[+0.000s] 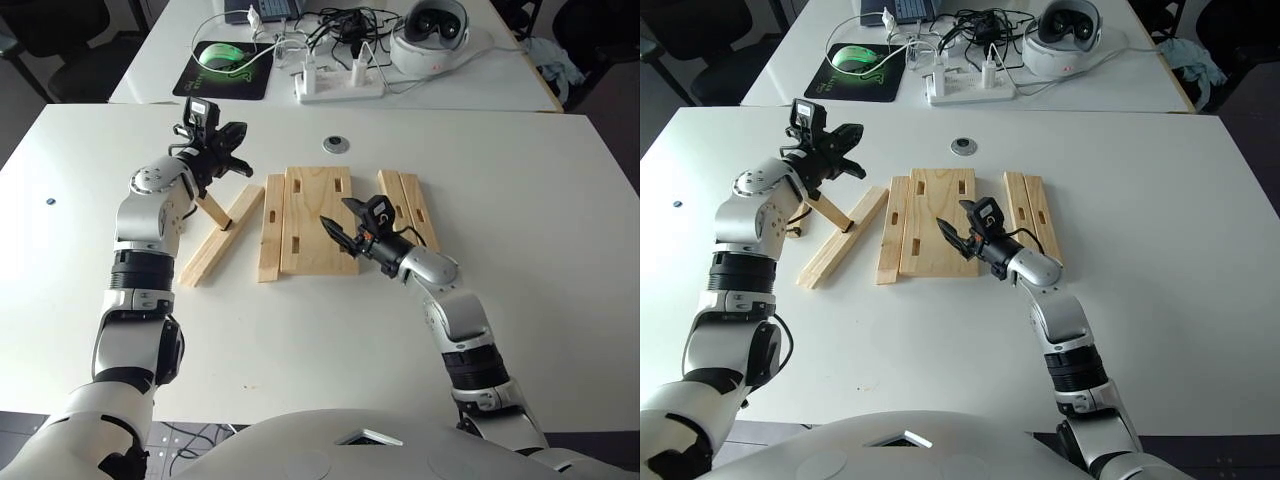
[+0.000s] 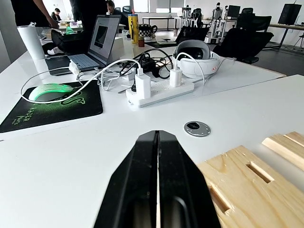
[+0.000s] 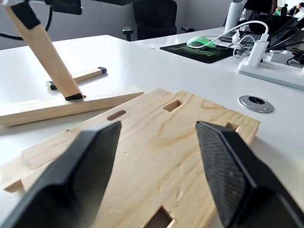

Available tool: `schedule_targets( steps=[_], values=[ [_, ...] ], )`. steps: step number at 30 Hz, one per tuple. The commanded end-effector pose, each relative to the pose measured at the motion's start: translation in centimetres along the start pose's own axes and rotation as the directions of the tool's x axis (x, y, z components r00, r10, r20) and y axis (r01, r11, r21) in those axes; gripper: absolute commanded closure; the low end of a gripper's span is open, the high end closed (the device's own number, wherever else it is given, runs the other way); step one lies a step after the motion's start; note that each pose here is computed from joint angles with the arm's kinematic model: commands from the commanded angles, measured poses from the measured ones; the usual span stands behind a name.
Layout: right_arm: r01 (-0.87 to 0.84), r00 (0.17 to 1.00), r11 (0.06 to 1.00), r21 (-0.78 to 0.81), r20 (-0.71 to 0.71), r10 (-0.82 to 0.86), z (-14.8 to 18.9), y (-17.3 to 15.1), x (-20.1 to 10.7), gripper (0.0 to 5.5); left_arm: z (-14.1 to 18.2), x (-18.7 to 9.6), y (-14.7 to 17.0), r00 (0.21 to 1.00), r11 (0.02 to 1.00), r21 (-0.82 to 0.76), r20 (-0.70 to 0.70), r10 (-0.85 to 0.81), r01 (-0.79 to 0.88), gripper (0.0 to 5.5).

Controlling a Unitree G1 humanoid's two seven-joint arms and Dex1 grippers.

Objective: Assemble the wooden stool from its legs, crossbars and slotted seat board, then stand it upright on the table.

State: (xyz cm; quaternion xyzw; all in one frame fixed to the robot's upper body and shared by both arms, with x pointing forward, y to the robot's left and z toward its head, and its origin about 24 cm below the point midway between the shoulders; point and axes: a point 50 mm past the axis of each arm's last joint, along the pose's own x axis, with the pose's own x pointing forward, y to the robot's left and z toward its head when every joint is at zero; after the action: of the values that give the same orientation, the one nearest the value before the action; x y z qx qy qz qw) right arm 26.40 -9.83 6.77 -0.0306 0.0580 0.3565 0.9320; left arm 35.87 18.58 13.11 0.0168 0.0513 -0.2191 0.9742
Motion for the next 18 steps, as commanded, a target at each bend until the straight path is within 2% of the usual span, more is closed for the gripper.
schedule_targets(
  steps=[1,4,9,14,18],
  values=[
    [0.011,1.000,1.000,0.010,-0.004,-0.011,-0.1,-0.2,0.0,2.58,5.2,-0.6,0.2,0.983,0.999,0.030,0.182,0.018,-0.024,5.49],
    [0.018,1.000,1.000,0.012,-0.002,-0.018,-0.2,-0.3,0.0,2.58,7.9,-1.7,0.6,0.961,0.997,0.054,0.274,0.035,-0.052,5.49],
    [0.034,0.999,0.999,0.026,-0.019,-0.034,-0.9,-0.3,-0.3,2.58,10.0,-4.0,2.8,0.944,0.980,0.119,0.311,0.113,-0.156,5.49],
    [0.059,0.998,0.998,0.024,-0.028,-0.058,-1.3,-0.6,-0.7,2.58,10.0,-8.0,7.9,0.944,0.939,0.207,0.243,0.222,-0.274,4.87],
    [0.090,0.996,0.996,0.024,-0.029,-0.089,-1.5,-0.9,-1.3,2.58,9.8,-11.9,12.2,0.950,0.896,0.317,0.108,0.293,-0.312,4.29]
  ],
)
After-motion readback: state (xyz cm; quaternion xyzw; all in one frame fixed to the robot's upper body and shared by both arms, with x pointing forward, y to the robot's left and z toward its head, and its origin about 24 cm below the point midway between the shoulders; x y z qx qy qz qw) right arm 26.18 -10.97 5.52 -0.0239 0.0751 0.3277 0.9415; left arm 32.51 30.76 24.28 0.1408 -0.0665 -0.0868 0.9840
